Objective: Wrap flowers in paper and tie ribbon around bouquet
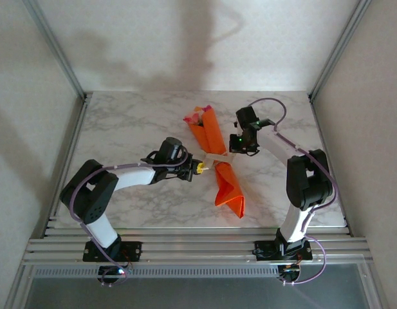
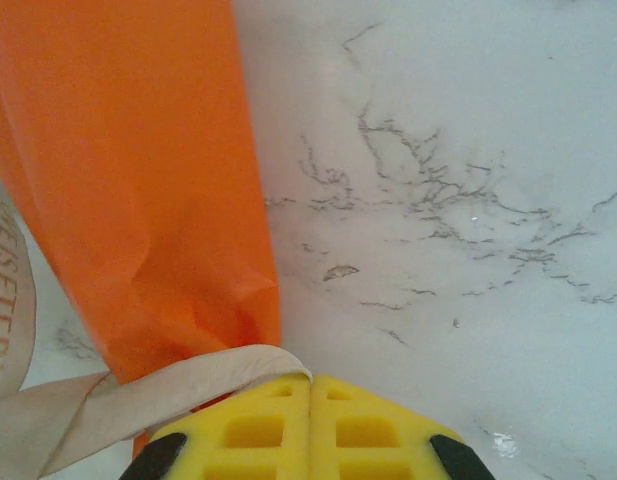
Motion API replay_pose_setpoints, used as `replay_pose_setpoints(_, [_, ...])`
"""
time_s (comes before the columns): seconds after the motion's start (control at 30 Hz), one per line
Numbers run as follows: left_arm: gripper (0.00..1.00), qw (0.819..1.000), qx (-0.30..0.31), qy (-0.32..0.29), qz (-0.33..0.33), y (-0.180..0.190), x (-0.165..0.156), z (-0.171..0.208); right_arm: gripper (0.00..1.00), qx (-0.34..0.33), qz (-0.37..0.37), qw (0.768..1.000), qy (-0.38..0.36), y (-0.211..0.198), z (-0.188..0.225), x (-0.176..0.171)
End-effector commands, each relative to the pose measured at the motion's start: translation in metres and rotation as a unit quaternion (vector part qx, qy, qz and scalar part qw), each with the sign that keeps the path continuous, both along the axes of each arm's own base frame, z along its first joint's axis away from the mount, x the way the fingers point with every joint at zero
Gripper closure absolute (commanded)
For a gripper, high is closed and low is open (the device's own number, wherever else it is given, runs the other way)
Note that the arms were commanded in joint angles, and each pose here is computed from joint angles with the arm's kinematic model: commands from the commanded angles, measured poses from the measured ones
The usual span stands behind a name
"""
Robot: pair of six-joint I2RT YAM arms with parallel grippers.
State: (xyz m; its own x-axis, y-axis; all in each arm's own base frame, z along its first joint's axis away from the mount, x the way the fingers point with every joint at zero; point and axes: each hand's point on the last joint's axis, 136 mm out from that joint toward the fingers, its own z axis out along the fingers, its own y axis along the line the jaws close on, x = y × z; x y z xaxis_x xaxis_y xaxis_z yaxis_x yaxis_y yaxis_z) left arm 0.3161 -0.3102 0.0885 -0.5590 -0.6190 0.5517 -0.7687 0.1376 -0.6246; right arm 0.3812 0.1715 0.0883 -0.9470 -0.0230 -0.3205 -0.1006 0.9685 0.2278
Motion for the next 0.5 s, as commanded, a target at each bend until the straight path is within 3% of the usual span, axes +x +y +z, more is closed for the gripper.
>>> replay_pose_setpoints(0.0, [1.00,1.000,-0.017,-0.008,0.001,0.000,0.000,0.010,1.00,0.019,-0.024,1.000,-0.006,-0.002,0.007,0.001])
replay_pose_setpoints(0.47, [1.00,0.999,-0.015,0.016,-0.025,0.009,-0.025,-0.007,1.00,0.010,-0.097,0.995,-0.003,-0.038,-0.005,0.007])
